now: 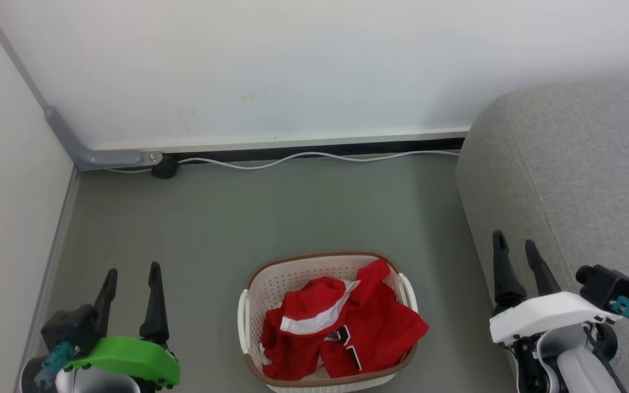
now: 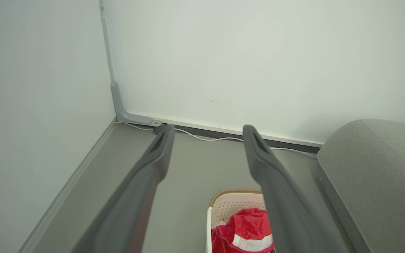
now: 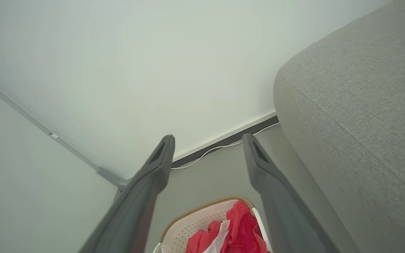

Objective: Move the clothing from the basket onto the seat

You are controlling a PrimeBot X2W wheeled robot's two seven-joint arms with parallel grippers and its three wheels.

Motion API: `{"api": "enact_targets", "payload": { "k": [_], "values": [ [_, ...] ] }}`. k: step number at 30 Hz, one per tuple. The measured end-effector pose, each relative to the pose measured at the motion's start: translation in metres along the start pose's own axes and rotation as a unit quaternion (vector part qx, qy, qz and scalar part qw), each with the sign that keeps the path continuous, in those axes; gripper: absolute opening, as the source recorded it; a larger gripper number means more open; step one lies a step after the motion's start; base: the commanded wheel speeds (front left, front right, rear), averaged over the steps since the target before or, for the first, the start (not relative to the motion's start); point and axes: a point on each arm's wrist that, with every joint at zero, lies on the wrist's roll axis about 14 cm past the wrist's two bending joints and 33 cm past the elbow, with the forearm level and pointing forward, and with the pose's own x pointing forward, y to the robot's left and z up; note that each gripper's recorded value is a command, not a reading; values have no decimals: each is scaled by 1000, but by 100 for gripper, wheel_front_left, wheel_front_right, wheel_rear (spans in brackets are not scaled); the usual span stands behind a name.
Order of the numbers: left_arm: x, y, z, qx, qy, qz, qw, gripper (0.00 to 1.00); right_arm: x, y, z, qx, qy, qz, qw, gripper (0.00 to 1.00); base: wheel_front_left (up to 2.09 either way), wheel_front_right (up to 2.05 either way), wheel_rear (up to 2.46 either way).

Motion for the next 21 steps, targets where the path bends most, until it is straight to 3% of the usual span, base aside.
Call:
{"api": "enact_targets", "payload": {
  "k": [21],
  "values": [
    [-8, -14, 9, 121, -39, -34, 991, 100, -6, 22, 1, -130, -31, 37, 990, 100, 0, 0, 0]
  ]
}}
